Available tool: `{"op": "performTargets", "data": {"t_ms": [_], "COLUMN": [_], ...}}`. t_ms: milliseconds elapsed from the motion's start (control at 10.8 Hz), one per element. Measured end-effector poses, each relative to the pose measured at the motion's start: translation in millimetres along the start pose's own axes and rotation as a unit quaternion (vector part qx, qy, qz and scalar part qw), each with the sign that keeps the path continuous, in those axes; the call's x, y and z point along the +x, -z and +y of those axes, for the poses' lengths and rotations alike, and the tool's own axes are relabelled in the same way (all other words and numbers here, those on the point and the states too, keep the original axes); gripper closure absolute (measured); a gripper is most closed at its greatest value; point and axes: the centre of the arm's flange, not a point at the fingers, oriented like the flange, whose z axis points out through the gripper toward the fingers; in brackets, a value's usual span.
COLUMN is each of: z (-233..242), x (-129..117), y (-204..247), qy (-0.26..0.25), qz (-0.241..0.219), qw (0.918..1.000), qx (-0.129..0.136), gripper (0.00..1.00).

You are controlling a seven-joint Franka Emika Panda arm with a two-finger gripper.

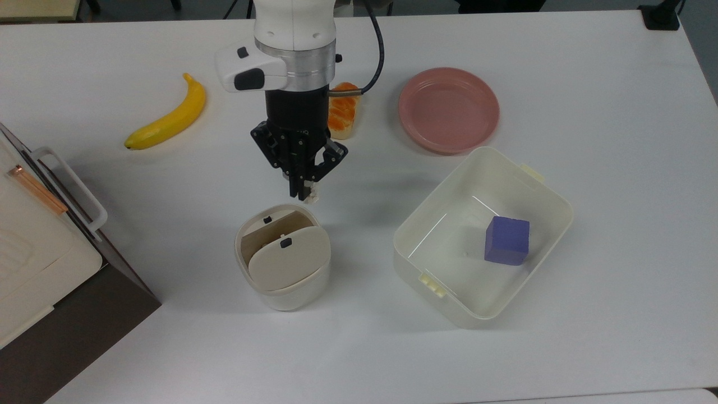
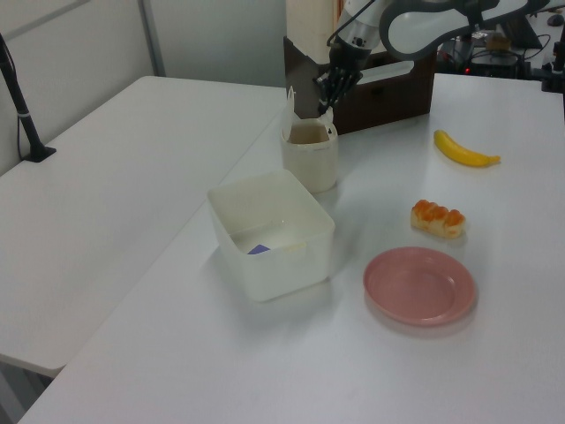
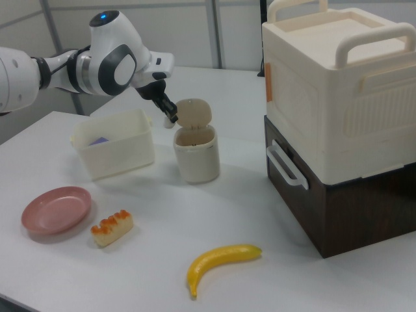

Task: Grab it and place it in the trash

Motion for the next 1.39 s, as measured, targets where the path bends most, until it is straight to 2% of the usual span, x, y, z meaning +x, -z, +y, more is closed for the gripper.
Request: {"op": "performTargets", "data": {"t_ms": [464, 557, 1021, 1114, 1207, 1299, 1392], "z": [16, 18, 18, 19, 21, 20, 24], "x": [23, 27, 28, 24, 9, -2, -8], "y": [13, 17, 19, 17, 14, 20, 38], "qy": [-0.031, -0.036, -0.038, -0.035, 0.019, 0.082, 0.136], "qz": [0.035, 0.04, 0.044, 0.024, -0.034, -0.074, -0.104], "qw": [0.9989, 0.9985, 0.9983, 0.999, 0.9975, 0.9912, 0.9822], "qx": [0.001, 0.001, -0.001, -0.016, -0.059, -0.074, -0.076], "gripper": [0.91, 0.86, 0.09, 0.0, 0.0, 0.0, 0.0]}}
